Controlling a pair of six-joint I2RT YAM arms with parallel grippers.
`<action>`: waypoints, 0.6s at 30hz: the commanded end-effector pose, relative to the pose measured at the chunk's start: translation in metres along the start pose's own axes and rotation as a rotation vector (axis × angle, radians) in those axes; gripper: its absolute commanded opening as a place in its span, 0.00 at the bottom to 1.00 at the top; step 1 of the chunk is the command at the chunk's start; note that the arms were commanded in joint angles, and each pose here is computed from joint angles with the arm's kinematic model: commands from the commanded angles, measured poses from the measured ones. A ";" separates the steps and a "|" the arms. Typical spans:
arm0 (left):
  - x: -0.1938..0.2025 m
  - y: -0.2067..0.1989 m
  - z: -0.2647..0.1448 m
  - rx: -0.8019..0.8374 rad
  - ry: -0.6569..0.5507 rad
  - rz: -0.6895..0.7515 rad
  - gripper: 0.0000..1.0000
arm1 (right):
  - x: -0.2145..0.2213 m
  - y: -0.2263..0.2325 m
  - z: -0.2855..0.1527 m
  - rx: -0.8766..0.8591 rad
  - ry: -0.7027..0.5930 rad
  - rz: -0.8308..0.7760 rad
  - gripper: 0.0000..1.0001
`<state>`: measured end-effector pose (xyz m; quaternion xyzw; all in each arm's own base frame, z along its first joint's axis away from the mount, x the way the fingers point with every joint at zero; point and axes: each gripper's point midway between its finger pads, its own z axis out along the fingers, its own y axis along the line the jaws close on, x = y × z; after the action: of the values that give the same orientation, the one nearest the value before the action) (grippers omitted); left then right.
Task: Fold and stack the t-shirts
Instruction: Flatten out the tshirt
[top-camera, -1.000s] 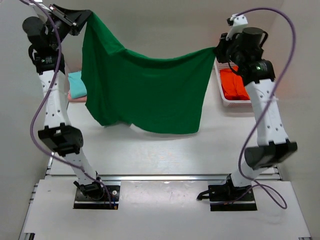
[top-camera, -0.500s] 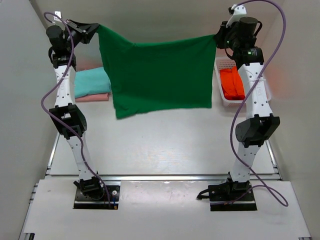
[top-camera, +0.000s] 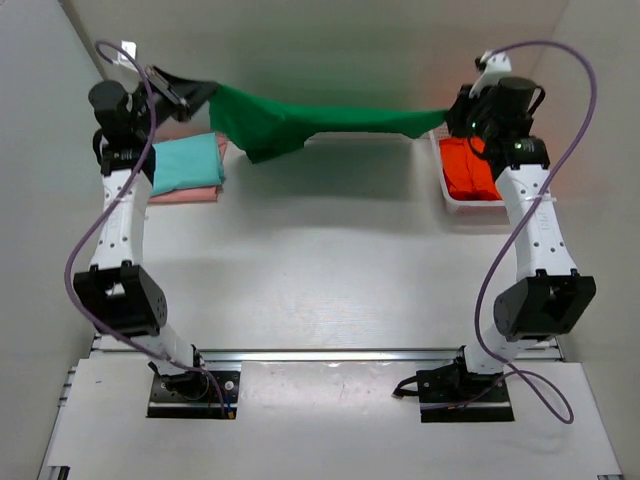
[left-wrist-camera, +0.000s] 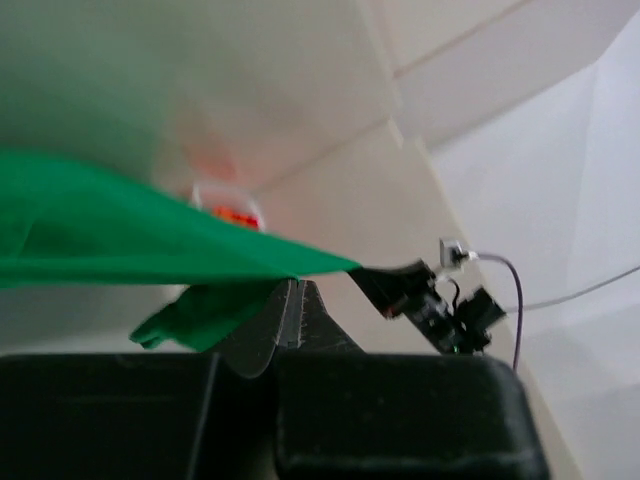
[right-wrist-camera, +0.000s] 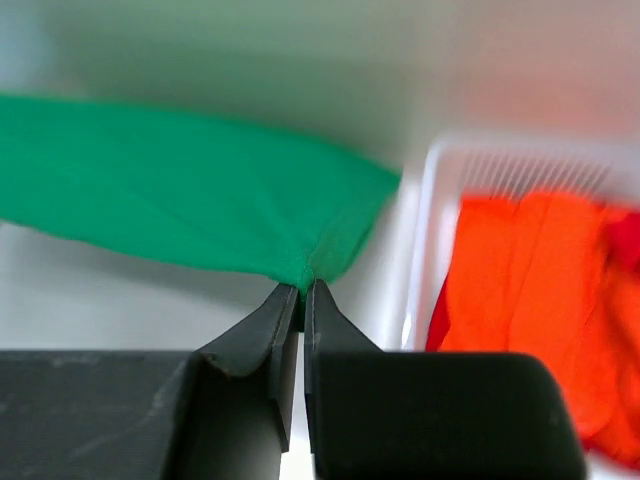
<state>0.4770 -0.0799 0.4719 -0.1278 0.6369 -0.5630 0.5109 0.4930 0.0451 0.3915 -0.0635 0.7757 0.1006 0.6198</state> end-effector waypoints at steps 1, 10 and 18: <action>0.053 0.009 -0.030 -0.033 0.095 0.022 0.00 | 0.060 0.008 -0.024 -0.012 0.086 -0.001 0.00; 0.234 0.072 -0.127 -0.265 0.328 -0.114 0.00 | 0.210 0.025 -0.125 0.030 0.323 0.038 0.00; 0.300 0.114 -0.225 -0.403 0.284 -0.251 0.00 | 0.309 0.036 -0.199 0.084 0.578 0.177 0.01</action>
<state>0.2355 -0.1311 0.2141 -0.2062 0.7692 -0.5046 0.3335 0.2474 0.0445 0.1398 -0.0330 0.9142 0.1023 0.3907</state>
